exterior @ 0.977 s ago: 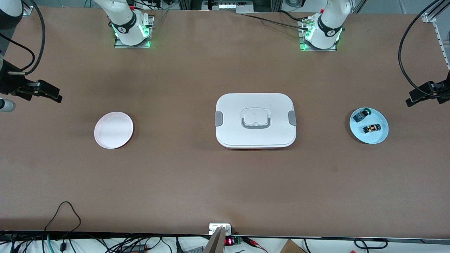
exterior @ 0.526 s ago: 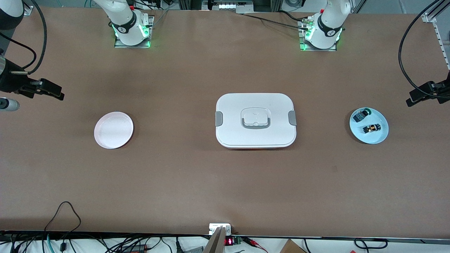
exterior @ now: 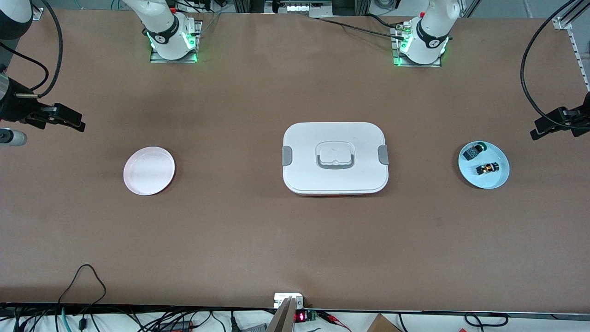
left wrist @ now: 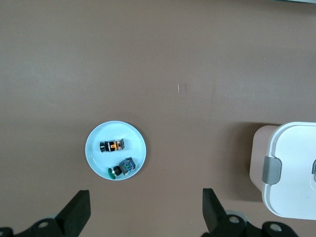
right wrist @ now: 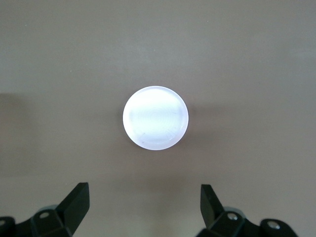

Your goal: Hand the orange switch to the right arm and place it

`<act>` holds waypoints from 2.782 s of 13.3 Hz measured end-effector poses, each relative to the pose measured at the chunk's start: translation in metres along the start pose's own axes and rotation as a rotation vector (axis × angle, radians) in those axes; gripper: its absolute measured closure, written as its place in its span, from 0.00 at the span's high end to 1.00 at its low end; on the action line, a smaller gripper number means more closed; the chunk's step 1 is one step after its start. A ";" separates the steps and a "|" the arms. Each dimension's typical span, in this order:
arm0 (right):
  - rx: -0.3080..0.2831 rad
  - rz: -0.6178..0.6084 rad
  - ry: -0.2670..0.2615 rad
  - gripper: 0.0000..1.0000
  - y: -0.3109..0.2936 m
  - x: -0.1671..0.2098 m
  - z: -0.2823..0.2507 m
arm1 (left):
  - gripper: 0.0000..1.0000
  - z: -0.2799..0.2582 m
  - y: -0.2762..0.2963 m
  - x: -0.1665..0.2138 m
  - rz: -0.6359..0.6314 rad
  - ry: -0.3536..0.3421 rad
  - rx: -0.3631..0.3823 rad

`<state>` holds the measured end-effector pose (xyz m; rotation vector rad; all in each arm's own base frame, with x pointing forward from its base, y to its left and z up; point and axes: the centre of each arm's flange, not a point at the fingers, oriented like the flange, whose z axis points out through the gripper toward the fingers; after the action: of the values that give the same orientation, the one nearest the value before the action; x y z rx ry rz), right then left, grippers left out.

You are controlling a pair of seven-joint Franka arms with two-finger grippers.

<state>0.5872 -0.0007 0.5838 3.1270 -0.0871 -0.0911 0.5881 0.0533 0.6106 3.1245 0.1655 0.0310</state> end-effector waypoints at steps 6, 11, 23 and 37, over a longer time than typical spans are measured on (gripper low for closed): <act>0.001 -0.005 0.000 1.00 -0.003 0.001 0.001 | 1.00 0.031 -0.022 0.007 -0.033 -0.075 0.007; 0.001 -0.006 -0.001 1.00 -0.003 0.001 0.001 | 1.00 0.150 -0.067 0.052 -0.070 -0.139 0.069; -0.001 -0.026 -0.005 1.00 -0.014 -0.002 -0.001 | 1.00 0.365 -0.129 0.013 -0.149 -0.068 0.039; 0.186 -0.046 -0.071 1.00 -0.025 -0.004 0.005 | 1.00 0.411 -0.133 -0.029 -0.162 -0.078 0.029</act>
<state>0.5840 0.0245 0.5790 3.3119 -0.0252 -0.2057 0.5540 0.1776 0.1972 3.1222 0.4200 -0.0951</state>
